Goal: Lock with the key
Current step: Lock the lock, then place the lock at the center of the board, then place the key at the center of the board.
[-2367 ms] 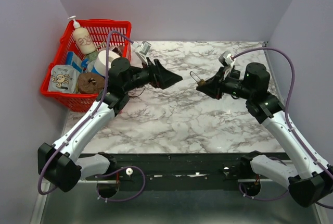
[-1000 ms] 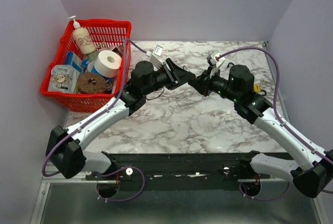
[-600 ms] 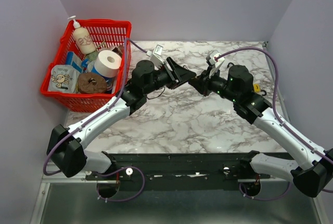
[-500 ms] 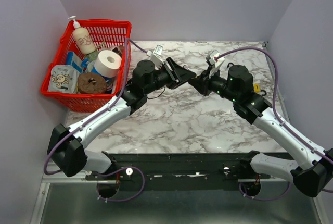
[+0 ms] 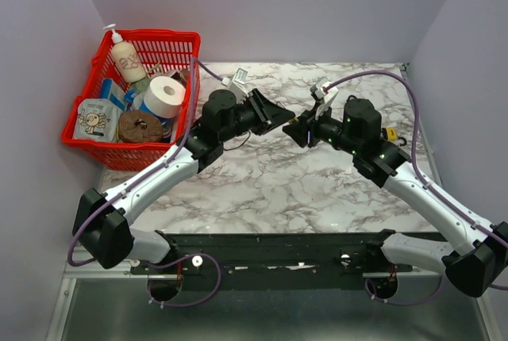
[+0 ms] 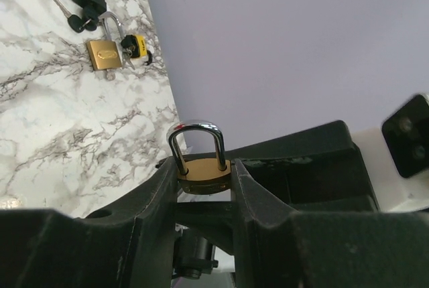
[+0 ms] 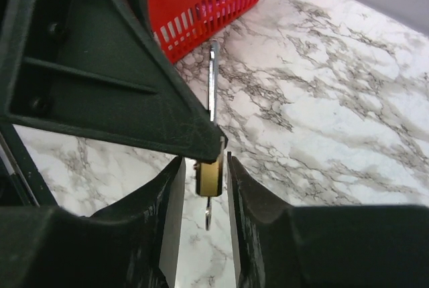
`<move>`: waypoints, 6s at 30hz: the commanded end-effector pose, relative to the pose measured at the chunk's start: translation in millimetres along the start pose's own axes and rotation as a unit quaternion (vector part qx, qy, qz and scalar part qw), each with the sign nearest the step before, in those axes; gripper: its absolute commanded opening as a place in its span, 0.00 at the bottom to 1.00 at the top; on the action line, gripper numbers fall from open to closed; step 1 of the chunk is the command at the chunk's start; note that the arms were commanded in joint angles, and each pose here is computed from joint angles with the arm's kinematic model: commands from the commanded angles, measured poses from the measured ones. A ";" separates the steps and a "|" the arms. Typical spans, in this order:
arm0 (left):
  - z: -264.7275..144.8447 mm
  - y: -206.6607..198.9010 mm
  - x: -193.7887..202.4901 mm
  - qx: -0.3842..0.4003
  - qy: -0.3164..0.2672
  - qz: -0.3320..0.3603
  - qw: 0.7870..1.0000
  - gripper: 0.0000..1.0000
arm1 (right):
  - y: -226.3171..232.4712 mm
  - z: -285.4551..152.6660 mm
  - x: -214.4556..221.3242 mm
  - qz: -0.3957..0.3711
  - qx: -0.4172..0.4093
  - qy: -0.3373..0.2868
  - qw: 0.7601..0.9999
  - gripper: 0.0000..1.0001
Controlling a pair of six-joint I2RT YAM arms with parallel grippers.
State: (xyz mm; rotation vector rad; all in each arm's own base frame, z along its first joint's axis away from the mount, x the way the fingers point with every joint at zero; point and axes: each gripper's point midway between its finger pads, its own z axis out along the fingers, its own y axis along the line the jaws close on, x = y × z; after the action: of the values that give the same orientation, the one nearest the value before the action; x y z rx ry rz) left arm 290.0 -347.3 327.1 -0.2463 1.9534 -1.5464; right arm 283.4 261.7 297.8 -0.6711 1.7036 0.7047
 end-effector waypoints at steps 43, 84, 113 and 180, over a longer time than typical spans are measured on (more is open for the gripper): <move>-15.6 46.0 -16.8 -0.070 -0.011 -0.002 0.997 0.00 | 15.8 5.2 14.7 -0.069 -0.099 0.045 0.992 0.01; -15.5 294.1 -95.0 -0.491 0.202 0.294 0.795 0.00 | -27.8 8.5 64.0 0.069 -0.001 0.114 0.991 0.01; -19.6 360.5 -90.3 -0.509 0.231 0.209 0.803 0.72 | -45.0 19.7 83.9 0.117 0.006 0.152 0.981 0.01; -195.3 85.9 -224.0 -0.224 -0.188 0.163 0.942 0.99 | -33.0 241.8 234.4 0.343 0.134 0.282 0.886 0.08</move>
State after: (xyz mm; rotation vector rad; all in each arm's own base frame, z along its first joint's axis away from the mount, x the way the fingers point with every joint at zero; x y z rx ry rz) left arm 371.8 -48.5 346.9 -0.3421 1.9025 -0.7204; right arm 408.7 396.9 26.9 -0.0752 2.5534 0.7937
